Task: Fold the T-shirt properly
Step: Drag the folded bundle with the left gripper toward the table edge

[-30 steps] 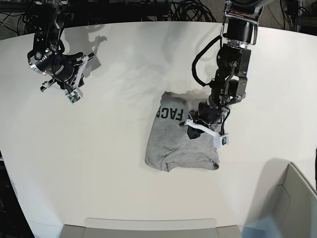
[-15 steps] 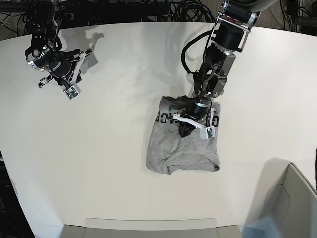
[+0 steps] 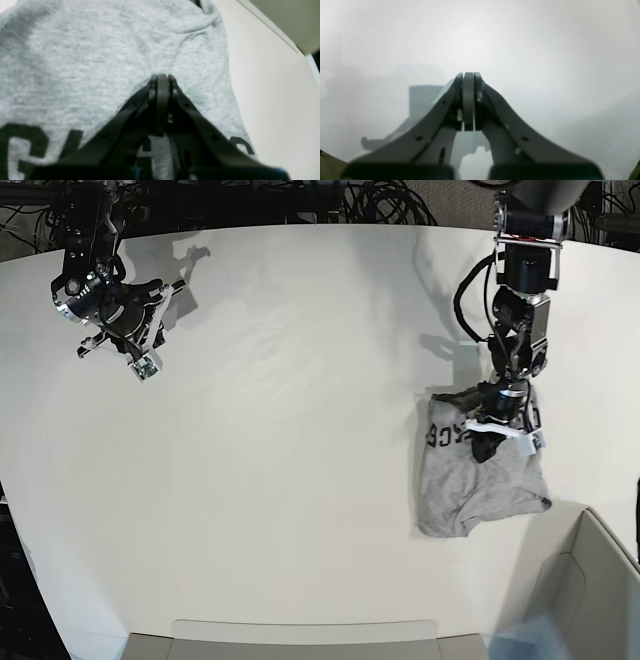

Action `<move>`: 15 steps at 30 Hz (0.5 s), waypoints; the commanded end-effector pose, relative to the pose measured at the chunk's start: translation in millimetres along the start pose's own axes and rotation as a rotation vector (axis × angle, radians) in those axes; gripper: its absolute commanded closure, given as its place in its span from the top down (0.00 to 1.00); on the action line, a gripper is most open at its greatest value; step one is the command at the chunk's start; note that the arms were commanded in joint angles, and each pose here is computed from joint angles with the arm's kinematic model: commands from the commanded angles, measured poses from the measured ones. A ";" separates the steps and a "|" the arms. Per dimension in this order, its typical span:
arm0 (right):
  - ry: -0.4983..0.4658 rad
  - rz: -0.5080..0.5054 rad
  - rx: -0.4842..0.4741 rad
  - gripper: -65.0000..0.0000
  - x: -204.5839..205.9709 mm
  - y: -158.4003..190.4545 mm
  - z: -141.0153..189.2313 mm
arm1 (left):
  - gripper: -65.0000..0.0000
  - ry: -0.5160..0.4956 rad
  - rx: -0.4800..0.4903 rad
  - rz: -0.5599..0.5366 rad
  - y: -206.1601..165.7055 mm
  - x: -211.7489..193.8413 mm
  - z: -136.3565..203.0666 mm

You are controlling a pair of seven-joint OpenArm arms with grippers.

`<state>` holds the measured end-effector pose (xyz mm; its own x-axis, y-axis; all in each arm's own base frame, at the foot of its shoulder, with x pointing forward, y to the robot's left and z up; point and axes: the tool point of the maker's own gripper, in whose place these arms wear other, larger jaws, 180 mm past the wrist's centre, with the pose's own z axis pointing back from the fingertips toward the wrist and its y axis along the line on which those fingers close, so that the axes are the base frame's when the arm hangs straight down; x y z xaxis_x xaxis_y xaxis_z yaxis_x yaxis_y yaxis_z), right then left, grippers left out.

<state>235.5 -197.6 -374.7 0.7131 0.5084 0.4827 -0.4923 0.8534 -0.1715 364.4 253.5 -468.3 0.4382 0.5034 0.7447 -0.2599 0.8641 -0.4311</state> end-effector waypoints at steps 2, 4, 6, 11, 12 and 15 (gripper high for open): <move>-0.030 0.021 -0.012 0.00 8.6 -5.2 4.5 | 0.00 0.181 0.114 -0.063 36.9 -40.8 13.0; -0.030 0.022 -0.010 0.00 8.8 -4.8 4.3 | 0.00 0.185 0.111 -0.073 37.0 -41.0 13.2; -0.031 0.022 -0.011 0.00 9.4 -5.1 4.4 | 0.00 0.186 0.107 -0.073 36.0 -41.0 13.1; -0.047 0.018 -0.022 0.00 14.6 -8.8 5.9 | 0.00 0.114 0.032 -0.123 10.7 -0.8 11.2; -0.054 0.019 -0.027 0.00 18.0 -10.8 6.2 | 0.00 0.093 0.011 -0.139 3.5 7.3 14.2; -0.064 0.019 -0.031 0.00 21.3 -12.1 7.0 | 0.00 0.021 -0.065 -0.165 -26.2 28.0 21.6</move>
<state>247.6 -197.8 -365.8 0.6969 0.5043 0.5100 -0.4820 0.8558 -0.1877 365.7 243.3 -425.4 0.4747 0.3681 0.7995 -0.1309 0.9278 -0.3495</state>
